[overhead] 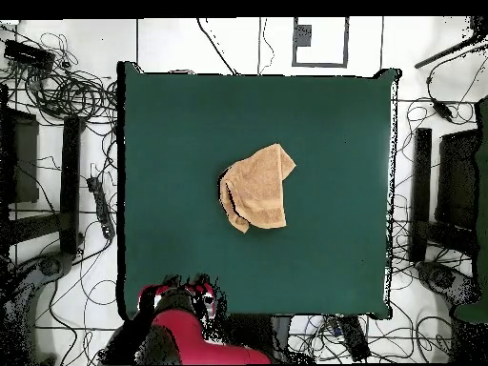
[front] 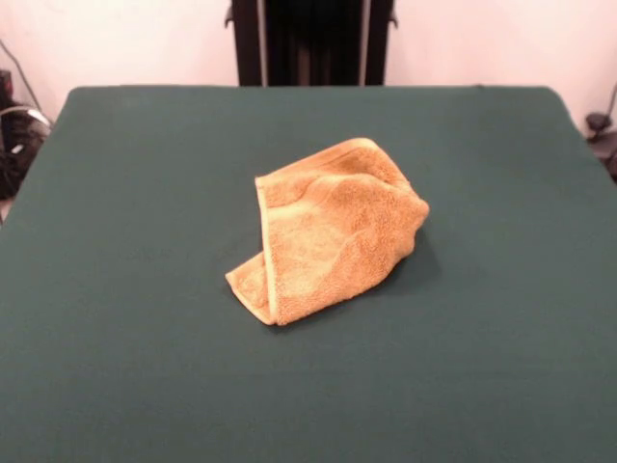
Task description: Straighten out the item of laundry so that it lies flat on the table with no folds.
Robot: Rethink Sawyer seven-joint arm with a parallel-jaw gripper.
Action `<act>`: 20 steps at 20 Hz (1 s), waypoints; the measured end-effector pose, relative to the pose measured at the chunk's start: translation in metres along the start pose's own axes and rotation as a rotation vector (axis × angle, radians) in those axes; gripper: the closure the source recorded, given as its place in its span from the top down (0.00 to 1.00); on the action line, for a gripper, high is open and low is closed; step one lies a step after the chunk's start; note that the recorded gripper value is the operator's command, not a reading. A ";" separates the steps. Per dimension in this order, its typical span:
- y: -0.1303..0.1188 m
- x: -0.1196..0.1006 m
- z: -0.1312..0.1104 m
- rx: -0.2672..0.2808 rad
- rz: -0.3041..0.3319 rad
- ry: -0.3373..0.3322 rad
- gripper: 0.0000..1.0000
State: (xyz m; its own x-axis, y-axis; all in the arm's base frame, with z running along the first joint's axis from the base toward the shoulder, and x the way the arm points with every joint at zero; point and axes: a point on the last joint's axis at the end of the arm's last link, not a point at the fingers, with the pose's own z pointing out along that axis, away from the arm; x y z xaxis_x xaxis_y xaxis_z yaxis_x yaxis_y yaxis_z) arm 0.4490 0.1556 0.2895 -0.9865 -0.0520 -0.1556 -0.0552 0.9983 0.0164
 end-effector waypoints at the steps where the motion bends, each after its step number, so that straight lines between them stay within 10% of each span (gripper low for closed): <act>1: 0.000 0.000 0.000 -0.002 0.003 0.000 1.00; 11: -0.005 0.005 0.018 0.003 0.018 0.051 1.00; 20: -0.026 0.022 0.105 0.048 0.037 0.099 1.00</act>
State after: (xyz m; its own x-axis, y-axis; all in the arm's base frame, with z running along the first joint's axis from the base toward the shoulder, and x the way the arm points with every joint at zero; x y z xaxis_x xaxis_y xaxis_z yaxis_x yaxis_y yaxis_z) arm 0.4445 0.1311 0.1816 -0.9982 -0.0144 -0.0577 -0.0128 0.9995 -0.0275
